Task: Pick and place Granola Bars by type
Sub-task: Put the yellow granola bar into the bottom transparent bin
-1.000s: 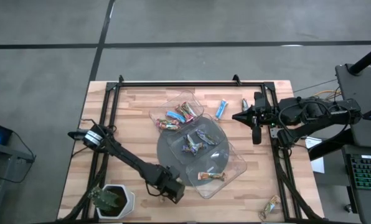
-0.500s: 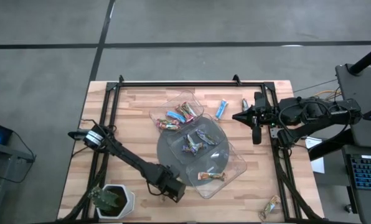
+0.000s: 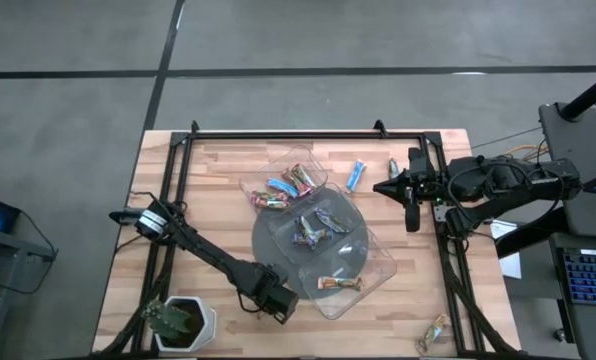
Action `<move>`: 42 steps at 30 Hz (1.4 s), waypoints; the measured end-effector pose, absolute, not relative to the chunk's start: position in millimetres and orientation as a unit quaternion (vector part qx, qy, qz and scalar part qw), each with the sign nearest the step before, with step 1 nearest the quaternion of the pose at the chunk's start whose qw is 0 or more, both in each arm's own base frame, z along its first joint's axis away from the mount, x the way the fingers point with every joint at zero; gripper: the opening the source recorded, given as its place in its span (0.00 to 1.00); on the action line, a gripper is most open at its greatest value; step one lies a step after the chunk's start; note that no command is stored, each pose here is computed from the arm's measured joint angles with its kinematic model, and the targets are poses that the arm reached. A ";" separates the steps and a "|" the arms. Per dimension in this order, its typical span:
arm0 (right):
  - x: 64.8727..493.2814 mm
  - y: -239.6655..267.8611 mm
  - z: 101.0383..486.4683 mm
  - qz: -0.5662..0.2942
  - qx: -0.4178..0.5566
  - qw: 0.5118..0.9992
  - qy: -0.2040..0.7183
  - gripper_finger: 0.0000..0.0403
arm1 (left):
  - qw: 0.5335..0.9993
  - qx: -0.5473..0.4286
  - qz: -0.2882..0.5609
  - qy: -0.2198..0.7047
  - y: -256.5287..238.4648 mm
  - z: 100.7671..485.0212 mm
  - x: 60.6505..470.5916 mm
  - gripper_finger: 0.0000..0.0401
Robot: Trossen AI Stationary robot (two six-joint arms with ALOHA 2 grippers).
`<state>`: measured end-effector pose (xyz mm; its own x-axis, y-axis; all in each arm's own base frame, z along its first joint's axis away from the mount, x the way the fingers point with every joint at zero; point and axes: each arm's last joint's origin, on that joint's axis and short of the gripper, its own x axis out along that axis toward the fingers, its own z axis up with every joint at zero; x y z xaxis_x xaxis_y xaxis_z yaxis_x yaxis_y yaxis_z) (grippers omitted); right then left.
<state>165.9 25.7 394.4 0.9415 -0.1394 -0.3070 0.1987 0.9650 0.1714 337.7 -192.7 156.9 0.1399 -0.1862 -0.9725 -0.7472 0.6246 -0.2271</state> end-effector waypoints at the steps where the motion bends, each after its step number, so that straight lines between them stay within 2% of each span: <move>1: 165.9 25.7 394.4 -0.086 0.100 0.980 0.148 0.02 | 0.654 -0.376 0.215 0.620 -193.0 158.1 338.2 0.25; 12: 165.9 25.7 394.4 -0.085 0.095 0.981 0.148 0.02 | 0.666 -0.366 0.198 0.619 -197.6 186.2 347.8 0.21; 20: 165.9 25.7 394.4 -0.085 0.096 0.981 0.148 0.02 | 0.676 -0.318 0.181 0.640 -196.4 235.2 350.4 0.21; 24: 165.8 25.7 394.4 -0.085 0.096 0.981 0.148 0.02 | 0.716 -0.311 0.151 0.607 -192.9 273.4 360.7 0.21; 32: 165.9 25.7 394.5 -0.085 0.097 0.981 0.148 0.02 | 0.844 -0.263 0.136 0.447 -156.0 346.5 389.5 0.21; 37: 165.9 25.7 394.5 -0.085 0.097 0.981 0.148 0.02 | 0.885 -0.256 0.074 0.383 -137.0 353.0 414.2 0.21; 42: 165.9 25.8 394.5 -0.084 0.097 0.981 0.148 0.02 | 0.884 -0.277 0.021 0.375 -128.0 330.1 430.3 0.21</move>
